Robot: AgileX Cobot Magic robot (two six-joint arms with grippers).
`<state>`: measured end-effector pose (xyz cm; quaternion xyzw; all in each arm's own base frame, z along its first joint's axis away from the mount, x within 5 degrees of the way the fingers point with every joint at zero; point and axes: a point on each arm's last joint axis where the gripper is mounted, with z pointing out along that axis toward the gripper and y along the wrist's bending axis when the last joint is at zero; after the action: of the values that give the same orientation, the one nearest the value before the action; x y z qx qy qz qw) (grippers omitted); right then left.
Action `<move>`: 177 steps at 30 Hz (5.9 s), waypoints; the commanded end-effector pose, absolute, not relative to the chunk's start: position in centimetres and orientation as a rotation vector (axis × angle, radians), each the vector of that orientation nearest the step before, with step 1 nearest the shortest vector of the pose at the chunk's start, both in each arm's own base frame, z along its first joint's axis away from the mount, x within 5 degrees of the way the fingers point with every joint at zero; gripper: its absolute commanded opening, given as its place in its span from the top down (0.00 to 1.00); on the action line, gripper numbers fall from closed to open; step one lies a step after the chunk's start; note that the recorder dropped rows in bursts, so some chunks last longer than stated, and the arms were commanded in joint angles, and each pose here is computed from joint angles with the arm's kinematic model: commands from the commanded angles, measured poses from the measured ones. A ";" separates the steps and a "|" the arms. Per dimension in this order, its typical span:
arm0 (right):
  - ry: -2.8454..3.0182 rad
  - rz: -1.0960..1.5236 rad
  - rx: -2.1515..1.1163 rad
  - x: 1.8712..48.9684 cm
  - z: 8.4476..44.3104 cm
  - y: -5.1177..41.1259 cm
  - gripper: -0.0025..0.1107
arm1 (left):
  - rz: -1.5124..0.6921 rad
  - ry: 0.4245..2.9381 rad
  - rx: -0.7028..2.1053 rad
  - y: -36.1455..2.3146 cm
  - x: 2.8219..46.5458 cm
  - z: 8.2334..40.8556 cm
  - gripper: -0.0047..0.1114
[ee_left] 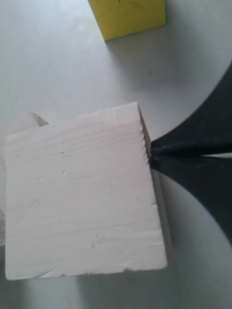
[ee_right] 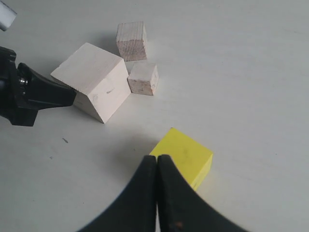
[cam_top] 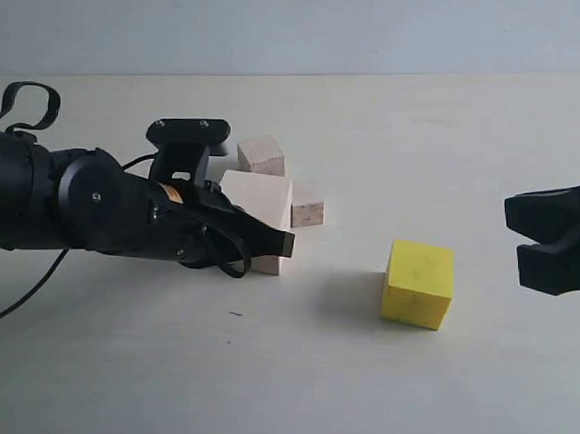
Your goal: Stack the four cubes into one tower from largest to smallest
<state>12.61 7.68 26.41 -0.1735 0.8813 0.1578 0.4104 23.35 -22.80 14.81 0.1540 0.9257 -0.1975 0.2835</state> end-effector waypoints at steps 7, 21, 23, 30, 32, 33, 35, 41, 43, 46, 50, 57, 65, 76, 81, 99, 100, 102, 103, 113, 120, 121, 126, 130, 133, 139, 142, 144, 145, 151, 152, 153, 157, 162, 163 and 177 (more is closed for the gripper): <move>2.197 0.402 -0.438 12.7 26.8 7.8 0.98 | -0.541 2.452 0.399 -23.0 23.2 15.2 0.96; 2.196 0.400 -0.440 12.7 26.8 7.8 0.98 | -0.552 2.411 0.406 -23.7 22.8 15.4 0.96; 2.196 0.400 -0.440 12.7 26.8 7.8 0.98 | -0.553 2.399 0.395 -23.7 22.9 15.5 0.96; 2.196 0.400 -0.440 12.7 26.8 7.8 0.98 | -0.553 2.380 0.379 -23.7 23.1 15.6 0.96; 2.196 0.400 -0.440 12.7 26.8 7.8 0.98 | -0.553 2.380 0.379 -23.7 23.1 15.6 0.96; 2.196 0.400 -0.440 12.7 26.8 7.8 0.98 | -0.553 2.380 0.379 -23.7 23.1 15.6 0.96; 2.196 0.400 -0.440 12.7 26.8 7.8 0.98 | -0.553 2.380 0.379 -23.7 23.1 15.6 0.96; 2.196 0.400 -0.440 12.7 26.8 7.8 0.98 | -0.555 2.368 0.364 -23.7 23.2 15.7 0.96; 2.196 0.400 -0.440 12.7 26.8 7.8 0.98 | -0.555 2.365 0.363 -23.7 23.2 15.7 0.96; 2.196 0.400 -0.440 12.7 26.8 7.8 0.98 | -0.547 2.374 0.364 -23.8 23.3 15.3 0.96; 2.196 0.400 -0.440 12.7 26.8 7.8 0.98 | -0.533 2.399 0.368 -23.9 23.4 14.5 0.96; 2.196 0.400 -0.440 12.7 26.8 7.8 0.98 | -0.554 2.368 0.387 -24.9 23.7 15.0 0.96; 2.196 0.400 -0.440 12.7 26.8 7.8 0.98 | -0.554 2.377 0.415 -25.1 23.6 15.1 0.96; 2.196 0.400 -0.440 12.7 26.8 7.8 0.98 | -0.534 2.406 0.441 -24.6 23.3 14.5 0.96; 2.196 0.400 -0.440 12.7 26.8 7.8 0.98 | -0.516 2.419 0.459 -24.2 23.3 14.2 0.96; 2.196 0.400 -0.440 12.7 26.8 7.8 0.98 | -0.482 2.420 0.474 -23.3 24.1 14.1 0.96; 2.196 0.400 -0.440 12.7 26.8 7.8 0.98 | -0.480 2.421 0.478 -23.3 24.1 14.1 0.96; 2.196 0.400 -0.440 12.7 26.8 7.8 0.98 | -0.475 2.425 0.470 -23.0 24.3 14.1 0.96; 2.196 0.400 -0.440 12.7 26.8 7.8 0.98 | -0.475 2.425 0.470 -23.0 24.3 14.1 0.96; 2.196 0.400 -0.440 12.7 26.8 7.8 0.98 | -0.475 2.426 0.470 -23.0 24.3 14.1 0.96; 2.196 0.400 -0.440 12.7 26.8 7.8 0.98 | -0.480 2.455 0.484 -23.0 24.0 14.0 0.96; 2.196 0.400 -0.440 12.7 26.8 7.8 0.98 | -0.484 2.459 0.487 -23.0 24.0 14.1 0.96; 2.196 0.400 -0.440 12.7 26.8 7.8 0.98 | -0.510 2.445 0.530 -22.9 23.5 15.6 0.96; 2.196 0.400 -0.440 12.7 26.8 7.8 0.98 | -0.539 2.420 0.534 -22.2 22.5 17.2 0.96; 2.196 0.400 -0.440 12.7 26.8 7.8 0.98 | -0.550 2.395 0.527 -20.9 21.2 18.2 0.96; 2.196 0.400 -0.440 12.7 26.8 7.8 0.98 | -0.597 2.255 0.489 -17.3 17.9 21.4 0.96; 2.196 0.400 -0.440 12.7 26.8 7.8 0.98 | -0.635 2.152 0.514 -16.0 16.5 24.1 0.96; 2.195 0.397 -0.444 12.7 26.8 7.8 0.98 | -0.636 2.086 0.532 -14.9 15.9 25.9 0.96; 2.196 0.396 -0.446 12.8 26.8 7.8 0.98 | -0.627 2.064 0.532 -14.4 15.9 26.6 0.96; 2.197 0.387 -0.459 12.8 26.7 7.8 0.98 | -0.409 2.095 0.443 -9.3 17.1 28.0 0.96; 2.193 0.385 -0.462 12.8 26.7 7.8 0.98 | -0.385 2.111 0.398 -8.5 17.4 28.0 0.96; 2.185 0.375 -0.470 12.8 26.7 7.8 0.98 | -0.373 2.111 0.320 -7.7 18.0 28.4 0.96; 2.173 0.340 -0.498 12.9 26.7 7.7 0.98 | -0.320 2.094 0.389 -7.6 18.4 30.1 0.96; 2.158 0.343 -0.496 13.2 26.7 7.8 0.98 | -0.321 2.181 0.424 -7.7 18.2 29.7 0.96; 2.170 0.346 -0.494 13.3 26.6 7.9 0.98 | -0.334 2.202 0.418 -7.8 18.2 29.3 0.96; 2.412 0.271 -0.551 15.6 28.1 9.3 0.98 | -0.348 2.238 0.510 -8.0 17.7 28.6 0.96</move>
<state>15.06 8.99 27.26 -0.1996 0.9148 0.1148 0.3318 17.80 -7.94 28.66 0.2094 0.8820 -0.1259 0.4028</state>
